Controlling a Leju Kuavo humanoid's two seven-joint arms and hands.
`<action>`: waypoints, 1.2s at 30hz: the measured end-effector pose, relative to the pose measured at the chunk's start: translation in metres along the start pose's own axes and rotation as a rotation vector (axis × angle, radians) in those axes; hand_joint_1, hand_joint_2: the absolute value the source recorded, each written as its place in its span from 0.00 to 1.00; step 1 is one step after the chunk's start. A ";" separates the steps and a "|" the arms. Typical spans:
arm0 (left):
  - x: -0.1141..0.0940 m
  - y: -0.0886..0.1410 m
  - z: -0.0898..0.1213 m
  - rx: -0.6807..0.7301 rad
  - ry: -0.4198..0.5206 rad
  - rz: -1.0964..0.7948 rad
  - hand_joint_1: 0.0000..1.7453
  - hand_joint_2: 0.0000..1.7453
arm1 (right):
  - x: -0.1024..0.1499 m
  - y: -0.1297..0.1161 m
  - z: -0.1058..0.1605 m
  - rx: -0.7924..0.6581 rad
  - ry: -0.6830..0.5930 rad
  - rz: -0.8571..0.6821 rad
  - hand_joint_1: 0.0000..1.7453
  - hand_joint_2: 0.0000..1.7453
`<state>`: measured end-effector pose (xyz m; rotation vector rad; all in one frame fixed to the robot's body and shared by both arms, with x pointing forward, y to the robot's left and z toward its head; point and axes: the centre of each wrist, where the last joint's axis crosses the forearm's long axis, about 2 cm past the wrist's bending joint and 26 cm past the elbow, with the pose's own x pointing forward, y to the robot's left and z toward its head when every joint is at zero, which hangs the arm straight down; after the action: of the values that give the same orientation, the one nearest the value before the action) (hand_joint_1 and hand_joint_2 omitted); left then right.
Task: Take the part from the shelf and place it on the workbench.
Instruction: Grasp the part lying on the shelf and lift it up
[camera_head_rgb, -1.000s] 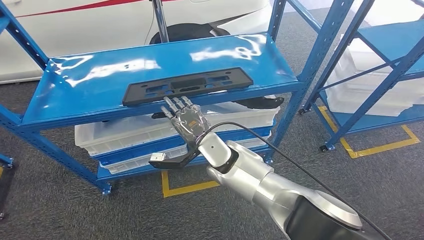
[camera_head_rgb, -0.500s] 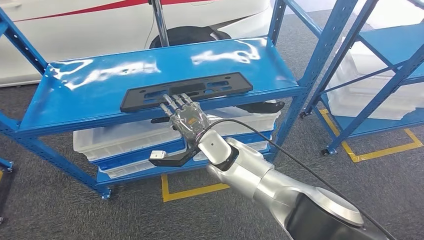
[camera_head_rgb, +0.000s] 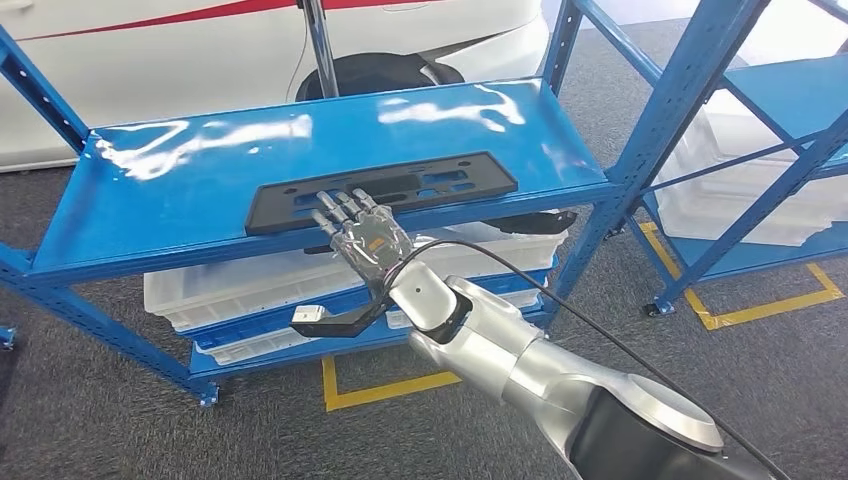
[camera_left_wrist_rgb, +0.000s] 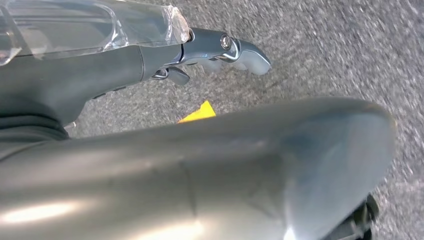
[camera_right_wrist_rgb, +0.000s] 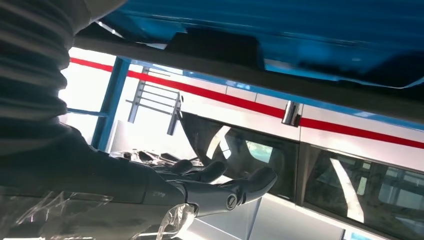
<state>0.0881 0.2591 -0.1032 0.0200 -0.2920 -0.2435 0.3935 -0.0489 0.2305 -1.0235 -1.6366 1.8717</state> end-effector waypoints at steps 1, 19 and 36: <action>0.000 0.000 0.000 0.000 0.000 0.000 0.00 0.00 | 0.000 0.000 0.000 -0.001 0.000 0.000 0.00 1.00; 0.004 0.000 0.000 -0.005 -0.007 0.000 0.00 0.00 | -0.003 -0.001 0.000 0.025 -0.004 -0.028 0.00 1.00; 0.001 0.001 0.000 -0.004 -0.002 -0.001 0.00 0.00 | -0.028 0.014 0.007 0.159 0.077 -0.063 0.00 1.00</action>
<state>0.0892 0.2596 -0.1031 0.0158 -0.2935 -0.2451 0.4071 -0.0770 0.2239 -0.9537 -1.4355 1.8635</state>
